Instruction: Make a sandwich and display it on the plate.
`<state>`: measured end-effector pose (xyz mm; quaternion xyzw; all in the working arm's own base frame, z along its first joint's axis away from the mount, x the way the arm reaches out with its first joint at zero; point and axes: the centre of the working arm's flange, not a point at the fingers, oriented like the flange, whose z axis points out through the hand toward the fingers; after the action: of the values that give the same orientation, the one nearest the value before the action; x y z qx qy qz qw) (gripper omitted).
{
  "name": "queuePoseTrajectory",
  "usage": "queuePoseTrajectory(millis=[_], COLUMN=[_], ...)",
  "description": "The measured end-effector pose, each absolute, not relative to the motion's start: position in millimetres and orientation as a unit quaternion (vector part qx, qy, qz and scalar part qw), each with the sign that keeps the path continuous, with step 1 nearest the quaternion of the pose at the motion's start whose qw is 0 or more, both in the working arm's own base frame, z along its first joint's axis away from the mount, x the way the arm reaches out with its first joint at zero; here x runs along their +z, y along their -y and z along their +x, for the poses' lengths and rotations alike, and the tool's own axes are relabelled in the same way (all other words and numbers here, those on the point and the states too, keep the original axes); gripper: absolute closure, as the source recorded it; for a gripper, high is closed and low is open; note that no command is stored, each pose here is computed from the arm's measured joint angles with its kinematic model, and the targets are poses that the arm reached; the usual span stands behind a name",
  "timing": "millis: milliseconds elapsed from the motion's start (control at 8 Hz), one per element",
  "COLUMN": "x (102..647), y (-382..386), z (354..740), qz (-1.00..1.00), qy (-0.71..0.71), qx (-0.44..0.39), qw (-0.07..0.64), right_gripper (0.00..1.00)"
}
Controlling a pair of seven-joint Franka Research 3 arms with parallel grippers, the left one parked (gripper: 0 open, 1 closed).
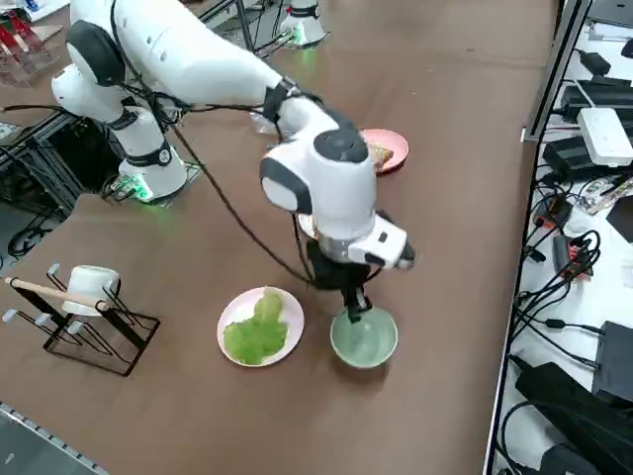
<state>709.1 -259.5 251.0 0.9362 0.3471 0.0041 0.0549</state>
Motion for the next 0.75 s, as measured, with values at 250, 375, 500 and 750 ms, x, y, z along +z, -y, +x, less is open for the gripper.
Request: queuePoseTrajectory(millis=[250,375,500,750], x=[239,235,232,229], y=[277,283,284,281], z=[706,704,704,705], qz=[0.942,0.946,0.948,0.95], qy=[-0.329,-0.316,-0.31,-0.304], qx=[0.018,0.022,0.024,0.026], qw=[0.064,0.066,0.066,0.065], right_gripper=[0.96,0.96,0.96,0.81])
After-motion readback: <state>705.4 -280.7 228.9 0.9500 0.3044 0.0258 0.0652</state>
